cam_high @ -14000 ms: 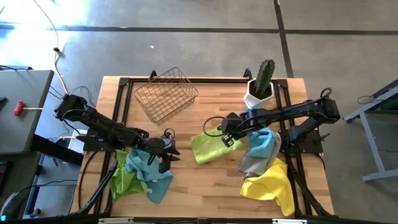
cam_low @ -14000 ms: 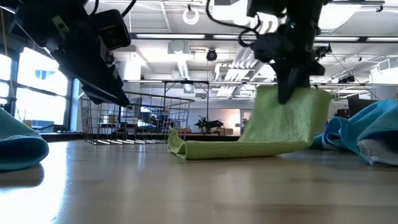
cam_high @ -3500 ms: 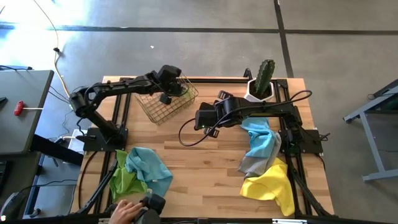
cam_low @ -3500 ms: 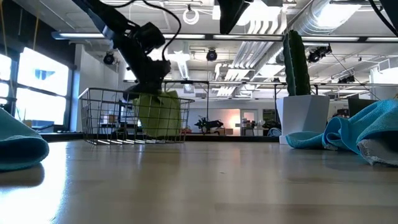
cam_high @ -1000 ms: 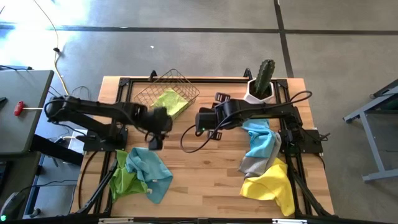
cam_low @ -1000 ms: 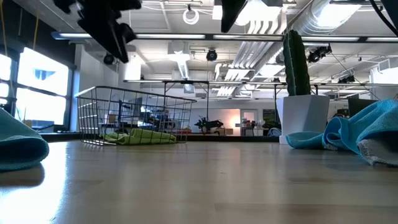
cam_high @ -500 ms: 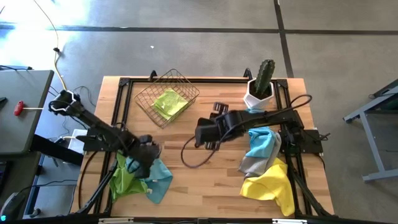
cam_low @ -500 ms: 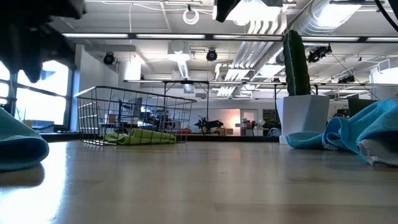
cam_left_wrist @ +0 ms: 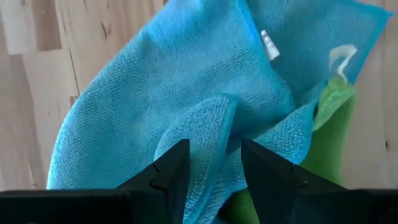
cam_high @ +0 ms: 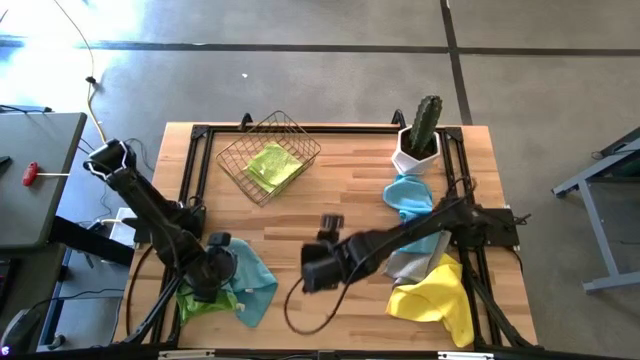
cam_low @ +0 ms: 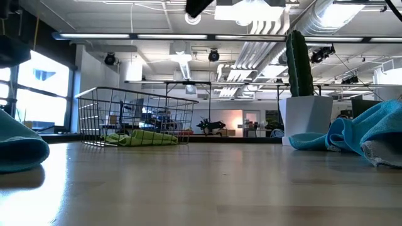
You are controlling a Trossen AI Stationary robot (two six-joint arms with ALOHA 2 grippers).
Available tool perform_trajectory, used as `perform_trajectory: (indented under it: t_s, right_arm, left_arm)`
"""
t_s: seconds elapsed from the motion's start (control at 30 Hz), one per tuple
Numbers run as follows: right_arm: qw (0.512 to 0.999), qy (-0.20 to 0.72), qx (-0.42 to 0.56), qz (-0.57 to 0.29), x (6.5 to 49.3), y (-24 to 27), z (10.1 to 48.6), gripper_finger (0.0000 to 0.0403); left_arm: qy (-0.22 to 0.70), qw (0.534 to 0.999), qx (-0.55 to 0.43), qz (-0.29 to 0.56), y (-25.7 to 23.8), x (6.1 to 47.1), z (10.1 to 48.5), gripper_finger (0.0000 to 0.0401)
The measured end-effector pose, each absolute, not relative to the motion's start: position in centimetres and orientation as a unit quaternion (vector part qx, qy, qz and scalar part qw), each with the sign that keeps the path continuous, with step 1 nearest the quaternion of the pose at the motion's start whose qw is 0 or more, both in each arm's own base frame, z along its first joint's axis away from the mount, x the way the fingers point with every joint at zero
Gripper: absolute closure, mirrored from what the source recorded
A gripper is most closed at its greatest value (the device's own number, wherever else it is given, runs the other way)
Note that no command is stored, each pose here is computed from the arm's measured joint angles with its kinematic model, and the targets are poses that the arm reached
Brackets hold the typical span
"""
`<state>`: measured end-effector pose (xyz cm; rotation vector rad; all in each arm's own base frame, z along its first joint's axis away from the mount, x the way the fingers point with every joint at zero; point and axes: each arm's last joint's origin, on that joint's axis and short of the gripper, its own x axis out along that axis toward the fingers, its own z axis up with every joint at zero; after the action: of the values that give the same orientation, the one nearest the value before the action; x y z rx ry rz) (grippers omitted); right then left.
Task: Fold microfiber towels
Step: Fold the bottom light blue microfiber towel
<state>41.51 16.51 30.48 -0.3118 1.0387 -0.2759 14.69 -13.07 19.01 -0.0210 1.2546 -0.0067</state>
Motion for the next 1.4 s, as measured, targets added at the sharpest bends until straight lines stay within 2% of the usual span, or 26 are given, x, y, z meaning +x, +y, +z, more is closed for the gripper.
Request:
perform_trajectory:
  t_s: [0.2,0.43,0.67,1.0,1.13,1.4]
  right_arm:
    - [0.874,0.442,-0.184,-0.083,45.0,20.3,25.4,0.0265]
    - [0.912,0.364,-0.179,-0.057,48.8,22.5,20.4,0.0265]
    - [0.926,0.337,-0.172,-0.001,50.6,23.7,16.4,0.0265]
    - [0.916,0.36,-0.174,-0.025,51.9,21.9,12.7,0.0265]
    - [0.915,0.354,-0.186,-0.06,52.2,21.1,12.7,0.0265]
    - [0.911,0.365,-0.179,-0.065,52.6,20.0,12.5,0.0265]
  left_arm:
    - [0.565,0.824,-0.043,0.021,-13.8,14.3,19.1,0.0266]
    - [0.537,0.842,-0.058,-0.009,-15.2,13.9,19.4,0.0266]
    - [0.513,0.853,-0.084,-0.04,-16.4,13.8,19.7,0.0266]
    - [0.487,0.866,-0.1,-0.051,-16.9,14.1,20.0,0.0266]
    - [0.485,0.867,-0.102,-0.052,-16.9,14.1,20.0,0.0266]
    - [0.48,0.869,-0.108,-0.056,-17.0,14.2,20.1,0.0266]
